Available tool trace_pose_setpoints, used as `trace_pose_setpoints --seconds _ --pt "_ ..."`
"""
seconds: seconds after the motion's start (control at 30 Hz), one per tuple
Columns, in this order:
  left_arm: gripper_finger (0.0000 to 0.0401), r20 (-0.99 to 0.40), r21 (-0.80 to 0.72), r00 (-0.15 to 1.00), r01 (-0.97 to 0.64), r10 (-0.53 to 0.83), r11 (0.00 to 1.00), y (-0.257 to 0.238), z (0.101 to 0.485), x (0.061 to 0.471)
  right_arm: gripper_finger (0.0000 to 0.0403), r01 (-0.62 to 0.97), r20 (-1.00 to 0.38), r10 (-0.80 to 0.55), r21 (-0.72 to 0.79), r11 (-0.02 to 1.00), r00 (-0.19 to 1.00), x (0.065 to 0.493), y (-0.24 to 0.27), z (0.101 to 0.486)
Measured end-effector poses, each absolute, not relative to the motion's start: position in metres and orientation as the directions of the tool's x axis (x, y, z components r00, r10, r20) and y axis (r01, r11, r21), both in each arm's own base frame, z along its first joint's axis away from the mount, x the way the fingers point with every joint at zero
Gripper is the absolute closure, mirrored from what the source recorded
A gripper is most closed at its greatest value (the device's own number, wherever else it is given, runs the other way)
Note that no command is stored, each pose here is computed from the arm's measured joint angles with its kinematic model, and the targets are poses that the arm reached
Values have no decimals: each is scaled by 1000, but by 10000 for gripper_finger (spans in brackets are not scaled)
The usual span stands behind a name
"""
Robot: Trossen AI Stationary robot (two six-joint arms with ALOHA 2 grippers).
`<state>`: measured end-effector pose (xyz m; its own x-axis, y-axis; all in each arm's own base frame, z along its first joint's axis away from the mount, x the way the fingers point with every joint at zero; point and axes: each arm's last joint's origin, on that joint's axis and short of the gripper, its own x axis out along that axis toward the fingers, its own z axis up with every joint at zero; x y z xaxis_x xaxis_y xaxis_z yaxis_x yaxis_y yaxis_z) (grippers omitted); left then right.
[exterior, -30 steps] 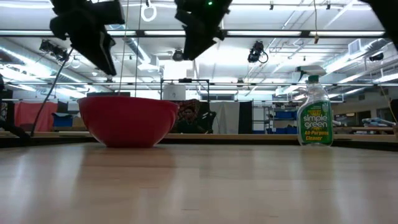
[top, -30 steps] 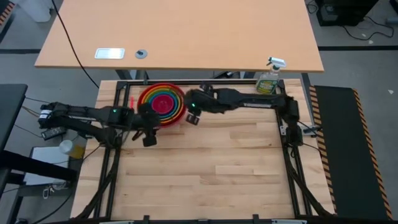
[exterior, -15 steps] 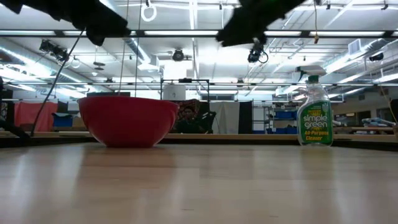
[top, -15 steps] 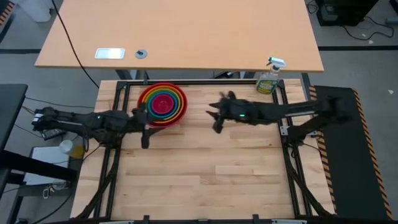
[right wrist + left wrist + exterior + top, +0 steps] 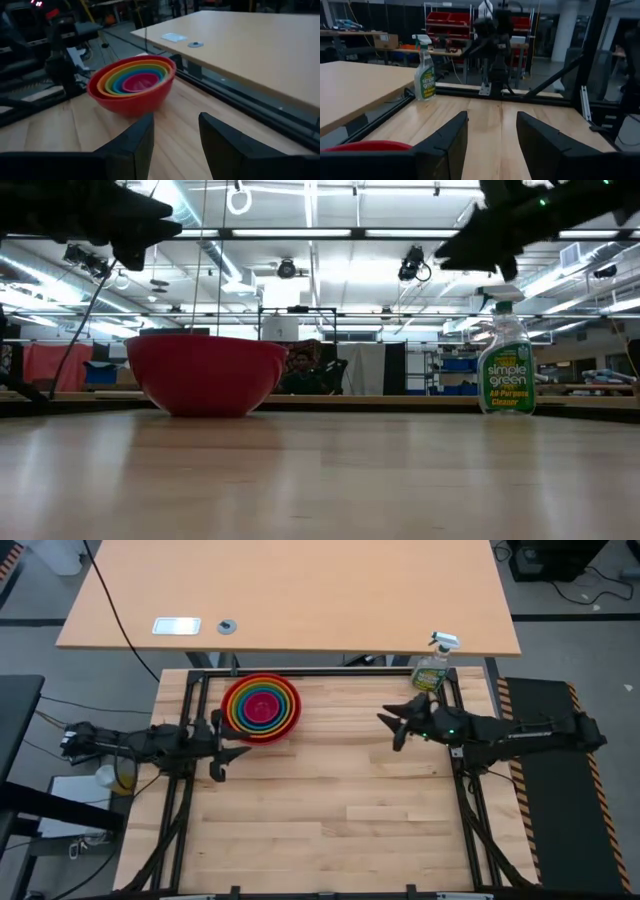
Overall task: Nest bowls inside each other by size order
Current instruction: Return to Home Position
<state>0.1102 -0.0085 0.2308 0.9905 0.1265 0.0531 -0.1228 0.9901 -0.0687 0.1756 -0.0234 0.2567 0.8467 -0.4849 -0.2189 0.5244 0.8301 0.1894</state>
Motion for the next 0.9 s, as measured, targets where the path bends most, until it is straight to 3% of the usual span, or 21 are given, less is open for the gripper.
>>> trace_pose_setpoints --seconds 0.3,0.5,0.9 --pt "230 80 -74 989 -121 127 990 -6 228 95 239 506 -101 -502 319 801 859 140 -23 222" --pt "230 13 -69 992 -126 127 990 -6 221 92 239 506 -48 -524 350 788 850 129 -23 201" --pt "230 -5 -105 996 -93 93 990 -10 210 95 239 537 -87 -550 387 749 831 115 -23 158"
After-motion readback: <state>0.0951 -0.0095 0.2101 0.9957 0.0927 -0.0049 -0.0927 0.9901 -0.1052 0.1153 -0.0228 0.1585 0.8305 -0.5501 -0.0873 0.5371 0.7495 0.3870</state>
